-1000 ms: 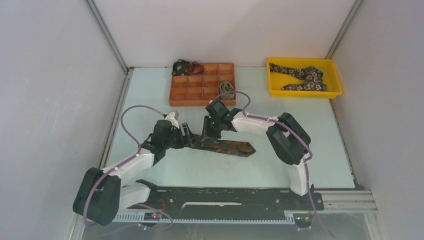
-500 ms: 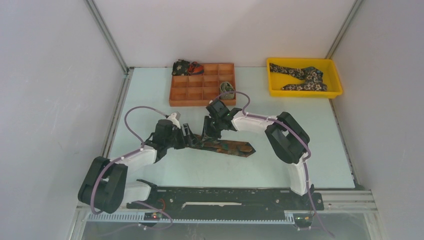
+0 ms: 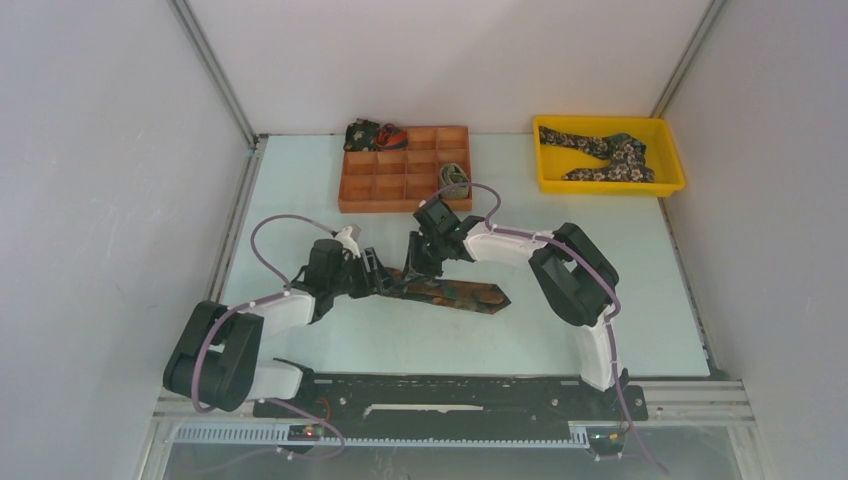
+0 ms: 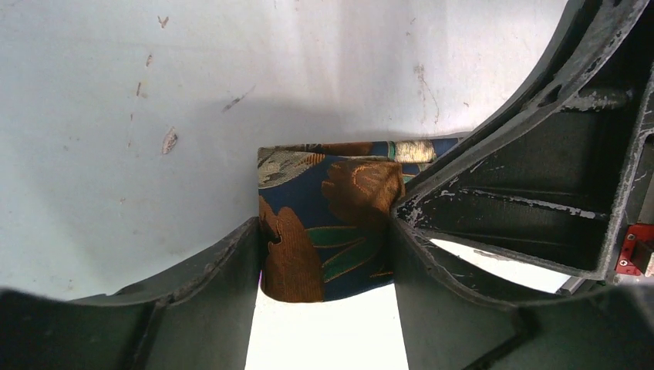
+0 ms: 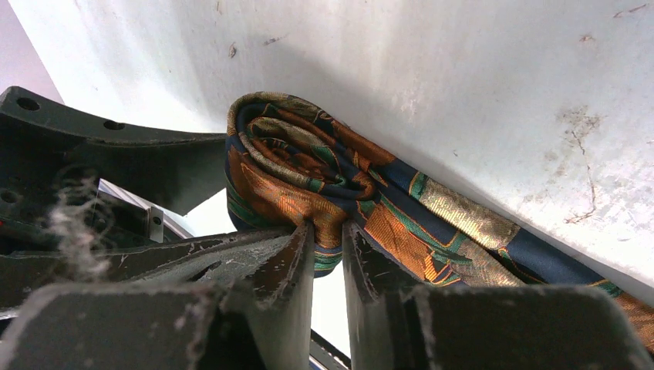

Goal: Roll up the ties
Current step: Roll the tie at the center of the board.

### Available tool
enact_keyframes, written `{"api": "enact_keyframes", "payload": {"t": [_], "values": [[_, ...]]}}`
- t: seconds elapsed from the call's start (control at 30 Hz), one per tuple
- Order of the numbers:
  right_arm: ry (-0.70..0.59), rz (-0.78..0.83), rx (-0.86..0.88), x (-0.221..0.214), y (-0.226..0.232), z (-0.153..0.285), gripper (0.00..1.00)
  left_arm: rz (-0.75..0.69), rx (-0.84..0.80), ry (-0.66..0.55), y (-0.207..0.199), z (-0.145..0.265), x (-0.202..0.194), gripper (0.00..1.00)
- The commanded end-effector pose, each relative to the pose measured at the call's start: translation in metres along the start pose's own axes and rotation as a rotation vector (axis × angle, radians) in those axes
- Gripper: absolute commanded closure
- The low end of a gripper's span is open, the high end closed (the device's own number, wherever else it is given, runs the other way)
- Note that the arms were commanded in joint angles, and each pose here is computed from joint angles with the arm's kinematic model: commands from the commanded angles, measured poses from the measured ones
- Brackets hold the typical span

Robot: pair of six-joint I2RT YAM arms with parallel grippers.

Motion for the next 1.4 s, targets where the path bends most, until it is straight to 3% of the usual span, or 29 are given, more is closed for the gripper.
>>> {"api": "enact_keyframes", "payload": {"t": [0.0,0.13,0.37,0.57,1.03,1.37], "values": [[0.009,-0.004,-0.130,-0.011,-0.036,-0.020,0.79,0.010,-0.039,0.009,0.000,-0.002,-0.001,0.35],[0.013,-0.007,-0.136,-0.014,-0.039,-0.021,0.80,0.008,-0.050,0.020,-0.001,-0.003,-0.002,0.39],[0.000,-0.001,-0.120,-0.012,-0.034,-0.016,0.80,0.001,-0.051,0.031,-0.001,-0.004,-0.002,0.66],[-0.047,0.012,-0.084,0.000,-0.023,0.003,0.74,-0.010,-0.024,0.028,-0.001,-0.002,-0.002,0.75],[-0.202,0.067,-0.107,0.024,-0.015,0.078,0.62,-0.106,0.137,-0.001,-0.011,0.004,0.000,0.82],[-0.268,0.057,-0.114,0.017,-0.031,0.106,0.52,-0.163,0.325,-0.089,-0.012,0.016,0.009,0.82]]}}
Point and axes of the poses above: each gripper's point midway between its finger pads, its own z axis back along the fingers, its own y axis along the line the jaws close on, x = y × z, the point moved 6 cm from there along z, back along the fingers, and after that the axes turned 6 degrees about z, right-handed, at the moved point
